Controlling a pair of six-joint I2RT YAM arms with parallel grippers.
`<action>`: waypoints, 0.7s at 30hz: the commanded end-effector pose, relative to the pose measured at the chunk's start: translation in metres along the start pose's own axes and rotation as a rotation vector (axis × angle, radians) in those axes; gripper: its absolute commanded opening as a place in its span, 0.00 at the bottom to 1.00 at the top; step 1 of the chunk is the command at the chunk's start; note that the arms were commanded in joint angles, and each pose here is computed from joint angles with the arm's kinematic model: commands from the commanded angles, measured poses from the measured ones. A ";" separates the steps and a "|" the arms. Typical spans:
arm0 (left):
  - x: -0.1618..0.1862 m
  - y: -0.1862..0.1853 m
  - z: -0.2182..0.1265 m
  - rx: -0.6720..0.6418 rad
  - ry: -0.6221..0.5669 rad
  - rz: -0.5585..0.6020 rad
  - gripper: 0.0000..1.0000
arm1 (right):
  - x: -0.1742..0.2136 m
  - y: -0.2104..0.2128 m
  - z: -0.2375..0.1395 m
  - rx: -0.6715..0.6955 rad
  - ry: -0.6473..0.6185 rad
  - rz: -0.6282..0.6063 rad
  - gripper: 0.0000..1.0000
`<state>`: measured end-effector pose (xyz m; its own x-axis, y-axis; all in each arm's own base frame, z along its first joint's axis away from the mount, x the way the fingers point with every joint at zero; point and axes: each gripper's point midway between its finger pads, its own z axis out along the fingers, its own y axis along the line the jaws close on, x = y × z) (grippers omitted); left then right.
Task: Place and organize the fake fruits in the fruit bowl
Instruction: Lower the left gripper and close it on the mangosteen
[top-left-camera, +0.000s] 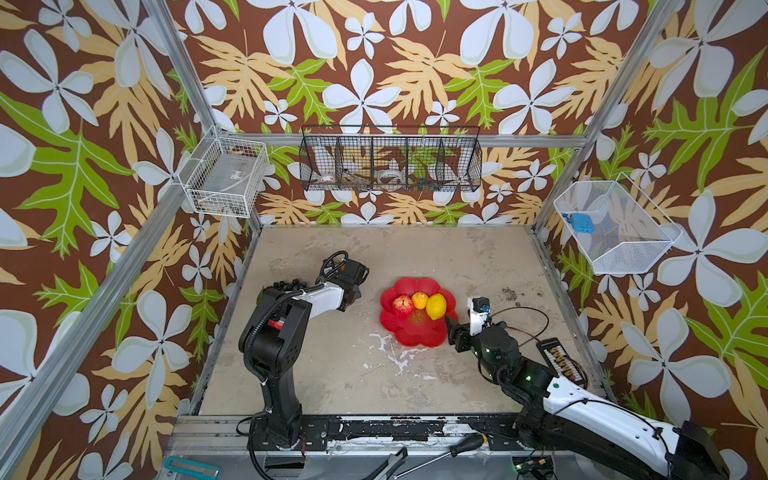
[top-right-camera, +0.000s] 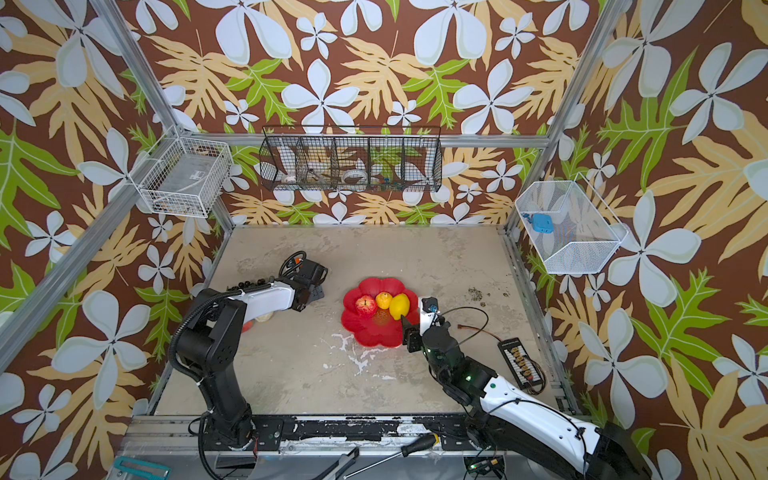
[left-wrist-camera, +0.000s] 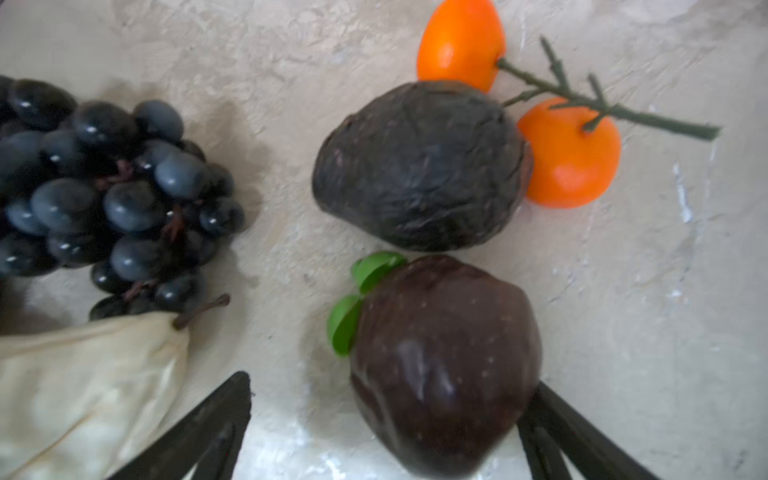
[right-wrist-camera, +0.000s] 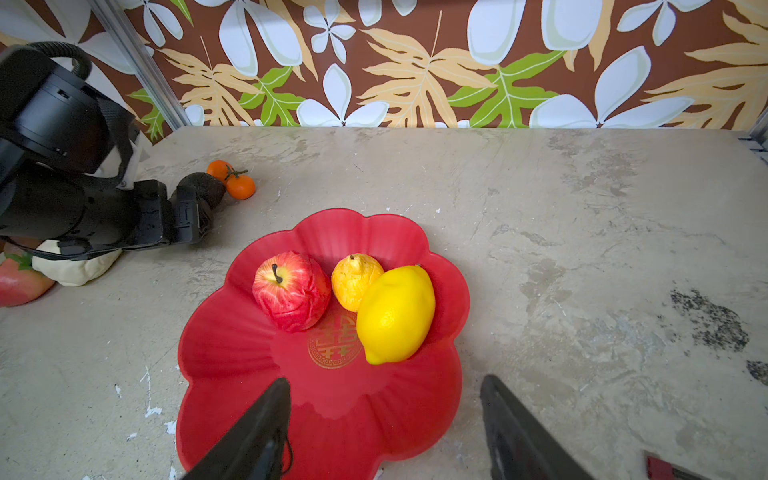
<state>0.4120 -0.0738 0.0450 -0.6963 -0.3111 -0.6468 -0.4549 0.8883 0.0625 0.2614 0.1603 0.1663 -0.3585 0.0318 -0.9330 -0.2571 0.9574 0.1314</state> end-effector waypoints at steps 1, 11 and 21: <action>-0.007 0.007 -0.007 -0.005 -0.036 -0.024 1.00 | -0.004 0.001 0.002 0.005 -0.011 0.011 0.72; -0.011 0.016 -0.017 0.013 -0.071 -0.051 0.91 | 0.002 0.002 0.008 0.012 0.014 0.001 0.71; -0.010 -0.013 -0.008 0.100 -0.019 -0.044 0.96 | 0.006 0.002 0.011 0.019 0.027 -0.005 0.71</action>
<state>0.4177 -0.0801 0.0589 -0.6593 -0.3406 -0.6703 -0.4375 0.8988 -0.0264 0.2654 0.1642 0.1503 -0.3992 -0.0035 -0.9169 -0.2492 0.9628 0.1048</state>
